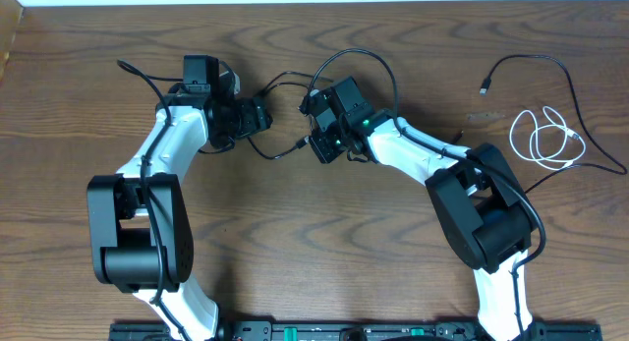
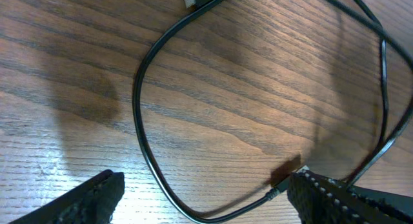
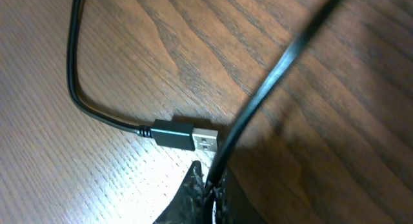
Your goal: Untangle cables
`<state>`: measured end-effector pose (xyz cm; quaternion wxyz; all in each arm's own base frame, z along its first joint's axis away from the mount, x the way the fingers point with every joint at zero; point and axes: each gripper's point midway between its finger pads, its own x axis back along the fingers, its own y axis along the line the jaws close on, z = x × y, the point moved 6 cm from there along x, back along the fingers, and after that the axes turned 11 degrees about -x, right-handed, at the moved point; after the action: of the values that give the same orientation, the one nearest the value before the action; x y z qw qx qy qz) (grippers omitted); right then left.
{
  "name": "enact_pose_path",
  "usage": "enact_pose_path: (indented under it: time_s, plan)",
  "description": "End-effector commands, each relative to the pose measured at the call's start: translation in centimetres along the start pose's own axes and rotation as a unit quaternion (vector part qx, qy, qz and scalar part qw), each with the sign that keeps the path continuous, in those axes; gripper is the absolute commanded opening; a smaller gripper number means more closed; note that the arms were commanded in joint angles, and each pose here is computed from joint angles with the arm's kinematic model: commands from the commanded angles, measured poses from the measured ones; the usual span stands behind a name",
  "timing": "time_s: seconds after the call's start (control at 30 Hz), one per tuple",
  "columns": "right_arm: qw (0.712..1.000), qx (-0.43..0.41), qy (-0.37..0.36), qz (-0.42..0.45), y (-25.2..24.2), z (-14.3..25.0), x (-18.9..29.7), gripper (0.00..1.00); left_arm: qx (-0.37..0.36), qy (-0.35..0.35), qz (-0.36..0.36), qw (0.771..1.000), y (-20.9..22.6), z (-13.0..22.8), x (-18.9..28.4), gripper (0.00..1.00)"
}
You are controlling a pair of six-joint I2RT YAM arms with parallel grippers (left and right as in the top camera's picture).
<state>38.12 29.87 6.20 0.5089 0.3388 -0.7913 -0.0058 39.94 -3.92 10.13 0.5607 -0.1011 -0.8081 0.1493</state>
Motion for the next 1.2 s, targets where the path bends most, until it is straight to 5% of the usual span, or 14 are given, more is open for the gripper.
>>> enact_pose_path:
  time_s: [0.0,0.2,0.4,0.63,0.97,1.07,1.17]
  plan:
    - [1.000,0.003,-0.001,0.004,-0.1,0.1,-0.1,0.01,0.001,-0.004,-0.005,1.000,0.1,-0.2,0.2,0.88]
    - [0.993,0.066,-0.079,0.056,0.8,-3.7,5.0,0.01,0.001,-0.004,-0.005,1.000,0.1,-0.2,0.2,0.91]
    - [0.940,0.170,-0.207,0.211,0.7,-8.9,13.6,0.01,0.001,-0.004,-0.005,1.000,0.1,-0.2,0.2,0.91]
    - [0.817,0.198,-0.343,0.420,-2.8,-14.4,22.5,0.01,0.001,-0.004,-0.005,1.000,0.1,-0.2,0.2,0.91]
    - [0.640,0.043,-0.635,0.431,-7.8,-17.7,36.2,0.01,0.001,-0.004,-0.005,1.000,0.1,-0.2,0.2,0.91]
    - [0.629,0.008,-0.651,0.425,-9.9,-17.3,37.4,0.01,0.001,-0.004,-0.005,1.000,0.1,-0.2,0.2,0.91]
    - [0.672,-0.021,-0.599,0.435,-12.4,-16.5,35.7,0.01,0.001,-0.004,-0.005,1.000,0.1,-0.2,0.2,0.91]
